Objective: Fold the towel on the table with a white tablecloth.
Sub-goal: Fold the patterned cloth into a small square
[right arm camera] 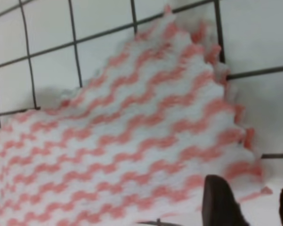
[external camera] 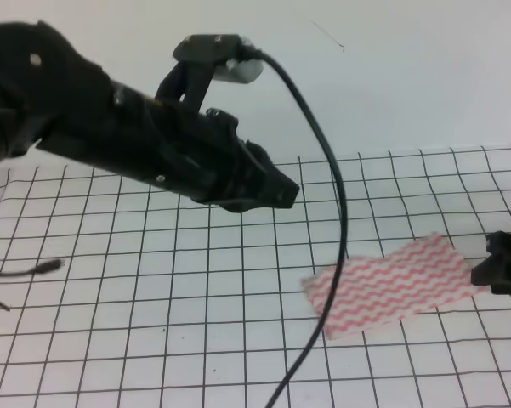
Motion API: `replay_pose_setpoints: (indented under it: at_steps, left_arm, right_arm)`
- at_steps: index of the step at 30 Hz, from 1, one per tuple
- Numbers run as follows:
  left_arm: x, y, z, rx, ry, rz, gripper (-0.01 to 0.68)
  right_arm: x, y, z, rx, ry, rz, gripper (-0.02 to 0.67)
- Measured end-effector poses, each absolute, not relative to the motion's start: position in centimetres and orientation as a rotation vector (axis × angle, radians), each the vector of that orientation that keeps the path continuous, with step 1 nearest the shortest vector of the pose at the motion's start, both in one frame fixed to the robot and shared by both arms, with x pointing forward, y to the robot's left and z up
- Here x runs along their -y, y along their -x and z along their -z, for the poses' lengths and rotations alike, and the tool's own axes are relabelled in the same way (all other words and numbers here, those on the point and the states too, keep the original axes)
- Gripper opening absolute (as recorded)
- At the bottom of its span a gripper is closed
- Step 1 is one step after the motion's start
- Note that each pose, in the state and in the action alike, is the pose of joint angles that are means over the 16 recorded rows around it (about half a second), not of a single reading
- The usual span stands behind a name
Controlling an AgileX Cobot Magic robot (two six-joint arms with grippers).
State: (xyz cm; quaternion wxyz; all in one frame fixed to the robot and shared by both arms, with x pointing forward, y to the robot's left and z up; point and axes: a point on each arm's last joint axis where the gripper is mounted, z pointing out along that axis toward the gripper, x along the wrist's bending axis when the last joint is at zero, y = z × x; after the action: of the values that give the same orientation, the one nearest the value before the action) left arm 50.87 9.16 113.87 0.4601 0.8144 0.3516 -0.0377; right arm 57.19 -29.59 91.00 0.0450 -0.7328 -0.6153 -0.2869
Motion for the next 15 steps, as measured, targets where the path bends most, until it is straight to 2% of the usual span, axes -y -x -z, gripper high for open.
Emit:
replay_pose_setpoints:
  at_steps: [15]
  left_arm:
    - [-9.4,-51.0,-112.6,-0.889,-1.983,0.049,0.000]
  right_arm:
    - [29.4,-57.5,-90.2,1.859,2.226,0.887,0.280]
